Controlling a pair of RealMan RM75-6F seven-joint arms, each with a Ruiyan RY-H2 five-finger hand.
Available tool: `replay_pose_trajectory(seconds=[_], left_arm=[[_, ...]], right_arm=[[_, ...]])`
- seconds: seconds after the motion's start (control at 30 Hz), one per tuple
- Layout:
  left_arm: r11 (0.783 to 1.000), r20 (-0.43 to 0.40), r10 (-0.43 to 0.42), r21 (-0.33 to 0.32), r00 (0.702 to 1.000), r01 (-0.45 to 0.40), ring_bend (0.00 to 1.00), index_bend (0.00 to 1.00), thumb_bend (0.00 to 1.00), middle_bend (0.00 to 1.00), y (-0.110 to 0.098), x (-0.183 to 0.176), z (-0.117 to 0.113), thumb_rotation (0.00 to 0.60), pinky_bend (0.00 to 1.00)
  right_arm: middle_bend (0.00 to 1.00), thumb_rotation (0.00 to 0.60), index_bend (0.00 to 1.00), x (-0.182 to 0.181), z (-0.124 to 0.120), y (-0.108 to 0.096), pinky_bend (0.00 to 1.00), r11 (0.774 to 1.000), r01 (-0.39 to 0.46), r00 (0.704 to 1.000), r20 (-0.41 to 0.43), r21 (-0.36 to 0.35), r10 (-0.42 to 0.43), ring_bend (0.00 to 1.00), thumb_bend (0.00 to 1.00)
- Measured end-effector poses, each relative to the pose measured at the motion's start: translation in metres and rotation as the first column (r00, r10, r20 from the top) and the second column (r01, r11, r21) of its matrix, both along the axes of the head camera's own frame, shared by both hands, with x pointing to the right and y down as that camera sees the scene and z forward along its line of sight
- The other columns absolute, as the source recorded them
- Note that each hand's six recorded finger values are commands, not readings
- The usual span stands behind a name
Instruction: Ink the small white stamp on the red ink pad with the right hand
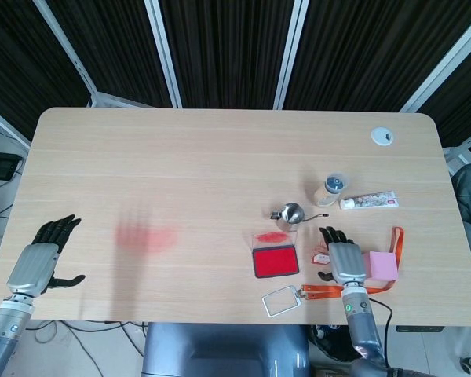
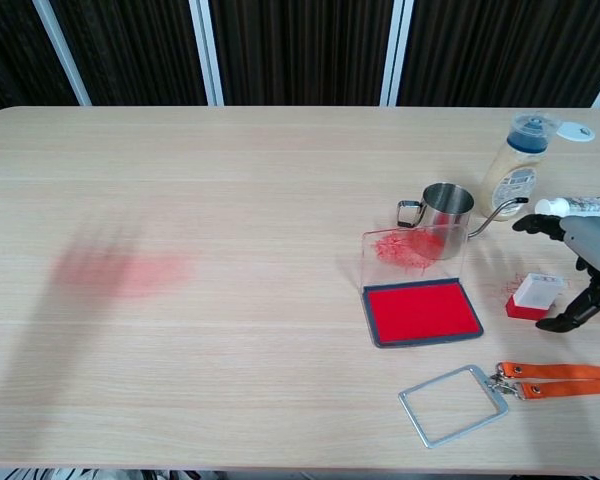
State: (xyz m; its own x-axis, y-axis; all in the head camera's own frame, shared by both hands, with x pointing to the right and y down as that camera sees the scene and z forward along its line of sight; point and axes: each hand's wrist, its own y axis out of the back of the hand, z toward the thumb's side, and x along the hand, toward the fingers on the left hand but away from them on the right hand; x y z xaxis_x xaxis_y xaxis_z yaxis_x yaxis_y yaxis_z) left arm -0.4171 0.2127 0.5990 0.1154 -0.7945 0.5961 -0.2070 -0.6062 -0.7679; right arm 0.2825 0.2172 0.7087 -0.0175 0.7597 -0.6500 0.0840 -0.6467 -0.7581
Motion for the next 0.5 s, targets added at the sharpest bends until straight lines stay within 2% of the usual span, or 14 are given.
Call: replay_pose_trajectory(seconds=[0.1, 0.27, 0.5], left_arm=[[1.000, -0.001, 0.001, 0.000, 1.000, -0.001, 0.00, 0.00, 0.01, 0.00, 0.000, 0.000, 0.000, 0.600, 0.00], [1.000, -0.003, 0.001, 0.005, 1.000, -0.001, 0.00, 0.00, 0.01, 0.00, -0.001, 0.000, -0.001, 0.600, 0.00], [1.000, 0.008, 0.014, 0.018, 1.000, -0.014, 0.00, 0.00, 0.01, 0.00, -0.001, -0.001, -0.002, 0.600, 0.00]], right_arm=[[0.13, 0.600, 0.13, -0.005, -0.011, -0.003, 0.30, 0.999, 0.022, 1.000, 0.020, 0.025, -0.022, 0.13, 0.20], [0.11, 0.600, 0.14, -0.007, -0.045, -0.013, 0.29, 0.991, 0.080, 0.996, 0.039, 0.112, -0.084, 0.12, 0.20], [0.06, 0.600, 0.10, 0.027, -0.098, -0.023, 0.26, 0.963, 0.130, 0.991, -0.009, 0.235, -0.131, 0.07, 0.20]])
